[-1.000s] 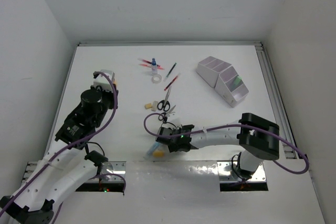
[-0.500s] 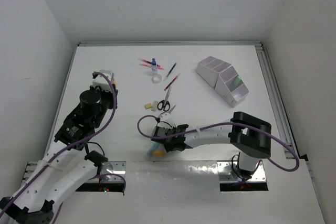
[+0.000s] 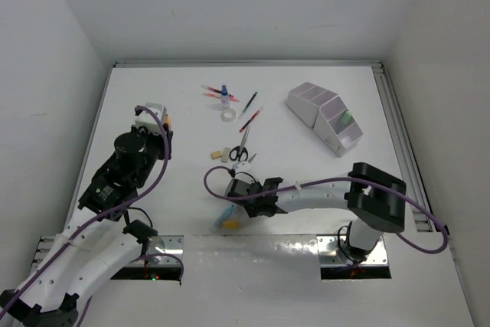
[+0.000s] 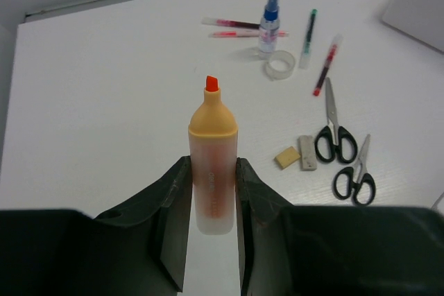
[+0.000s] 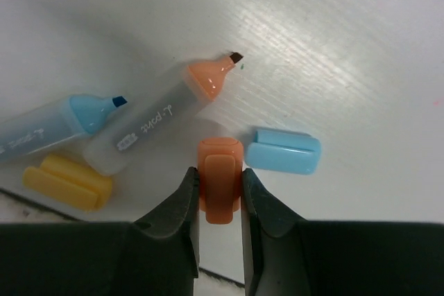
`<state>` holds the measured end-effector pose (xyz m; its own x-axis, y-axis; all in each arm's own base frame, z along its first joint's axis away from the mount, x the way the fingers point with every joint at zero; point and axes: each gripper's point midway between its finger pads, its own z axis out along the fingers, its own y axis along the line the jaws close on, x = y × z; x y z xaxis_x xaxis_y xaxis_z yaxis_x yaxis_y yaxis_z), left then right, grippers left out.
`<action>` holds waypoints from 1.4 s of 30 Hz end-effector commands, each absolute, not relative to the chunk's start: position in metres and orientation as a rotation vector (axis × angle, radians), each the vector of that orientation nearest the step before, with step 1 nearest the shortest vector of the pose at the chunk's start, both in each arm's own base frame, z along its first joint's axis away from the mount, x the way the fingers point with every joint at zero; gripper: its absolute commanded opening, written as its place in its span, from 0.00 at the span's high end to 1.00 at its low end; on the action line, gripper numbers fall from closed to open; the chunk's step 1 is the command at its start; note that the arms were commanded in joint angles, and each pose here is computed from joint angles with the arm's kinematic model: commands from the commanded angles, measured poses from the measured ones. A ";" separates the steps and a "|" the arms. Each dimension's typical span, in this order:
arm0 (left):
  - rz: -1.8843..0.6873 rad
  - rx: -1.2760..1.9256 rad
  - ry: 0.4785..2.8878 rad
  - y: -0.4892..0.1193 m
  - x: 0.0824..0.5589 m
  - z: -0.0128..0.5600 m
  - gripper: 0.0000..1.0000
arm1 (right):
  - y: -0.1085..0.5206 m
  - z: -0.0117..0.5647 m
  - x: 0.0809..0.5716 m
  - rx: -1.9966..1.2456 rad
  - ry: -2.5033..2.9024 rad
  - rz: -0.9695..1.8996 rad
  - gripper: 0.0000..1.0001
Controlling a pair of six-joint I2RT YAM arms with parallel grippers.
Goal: Sort the stationery into containers
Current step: Pick up the pen cap from the center of the board, then close the pen cap on the pen.
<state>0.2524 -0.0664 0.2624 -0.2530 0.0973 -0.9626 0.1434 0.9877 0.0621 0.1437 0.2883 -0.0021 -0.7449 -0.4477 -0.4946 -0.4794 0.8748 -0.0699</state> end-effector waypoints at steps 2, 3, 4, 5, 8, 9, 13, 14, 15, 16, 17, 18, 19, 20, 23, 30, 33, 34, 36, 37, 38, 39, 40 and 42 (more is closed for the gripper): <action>-0.199 0.279 1.754 -0.092 0.247 0.275 1.00 | 0.299 0.073 0.163 -0.700 2.389 0.252 1.00; -0.245 0.302 1.740 -0.100 0.244 0.276 1.00 | 0.302 0.093 0.172 -0.675 2.358 0.302 1.00; -0.327 0.354 1.724 -0.113 0.238 0.278 1.00 | 0.302 0.109 0.179 -0.705 2.316 0.330 1.00; -0.371 0.356 1.702 -0.118 0.234 0.282 1.00 | 0.310 0.145 0.182 -0.695 2.243 0.452 1.00; -0.572 0.424 1.612 -0.146 0.217 0.293 1.00 | 0.304 0.218 0.216 -0.676 2.053 0.602 1.00; -0.622 0.453 1.546 -0.155 0.213 0.304 1.00 | 0.303 0.236 0.222 -0.681 2.004 0.635 1.00; -0.828 0.584 1.379 -0.188 0.195 0.322 1.00 | 0.304 0.306 0.255 -0.784 1.798 0.735 1.00; -0.844 0.594 1.329 -0.193 0.196 0.331 1.00 | 0.302 0.334 0.267 -0.779 1.739 0.749 1.00; -0.873 0.623 1.313 -0.199 0.195 0.333 1.00 | 0.314 0.334 0.267 -0.852 1.724 0.822 1.00; -0.884 0.638 1.305 -0.203 0.197 0.335 1.00 | 0.318 0.348 0.271 -0.878 1.675 0.865 1.00; -0.895 0.652 1.300 -0.211 0.207 0.341 1.00 | 0.313 0.376 0.284 -0.862 1.610 0.898 1.00; -0.901 0.664 1.295 -0.215 0.212 0.345 1.00 | 0.316 0.389 0.284 -0.886 1.558 0.953 1.00; -0.912 0.685 1.290 -0.221 0.216 0.349 1.00 | 0.322 0.396 0.279 -0.944 1.511 1.063 1.00; -0.914 0.690 1.288 -0.227 0.228 0.361 1.00 | 0.313 0.425 0.292 -0.922 1.413 1.065 1.00; -0.927 0.751 1.264 -0.241 0.241 0.374 1.00 | 0.302 0.463 0.303 -0.941 1.251 1.131 1.00; -1.014 0.785 1.237 -0.261 0.258 0.389 1.00 | 0.284 0.508 0.294 -0.908 1.046 1.337 1.00; -1.086 0.797 1.206 -0.268 0.263 0.386 1.00 | 0.279 0.523 0.278 -0.922 0.877 1.368 1.00; -1.099 0.793 1.151 -0.269 0.263 0.395 1.00 | 0.282 0.514 0.277 -0.921 0.894 1.396 1.00; -1.161 0.768 1.156 -0.271 0.262 0.394 1.00 | 0.284 0.510 0.274 -0.913 0.896 1.402 1.00; -1.169 0.764 1.139 -0.271 0.261 0.395 1.00 | 0.288 0.501 0.272 -0.913 0.920 1.417 1.00; -1.172 0.745 1.132 -0.270 0.261 0.397 1.00 | 0.286 0.503 0.268 -0.920 0.900 1.383 1.00; -1.166 0.740 1.124 -0.269 0.259 0.397 1.00 | 0.288 0.495 0.272 -0.901 0.951 1.382 1.00; -1.159 0.733 1.127 -0.268 0.259 0.397 1.00 | 0.292 0.485 0.273 -0.890 0.981 1.376 1.00; -1.150 0.737 1.125 -0.269 0.258 0.394 1.00 | 0.295 0.474 0.273 -0.898 1.020 1.307 1.00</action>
<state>0.2724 -0.2734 0.3633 -0.0899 -0.2539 -0.9630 0.9344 0.3131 -0.1698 0.2911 0.2964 0.4650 -0.1165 0.3297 -0.9369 -0.9899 0.0381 0.1364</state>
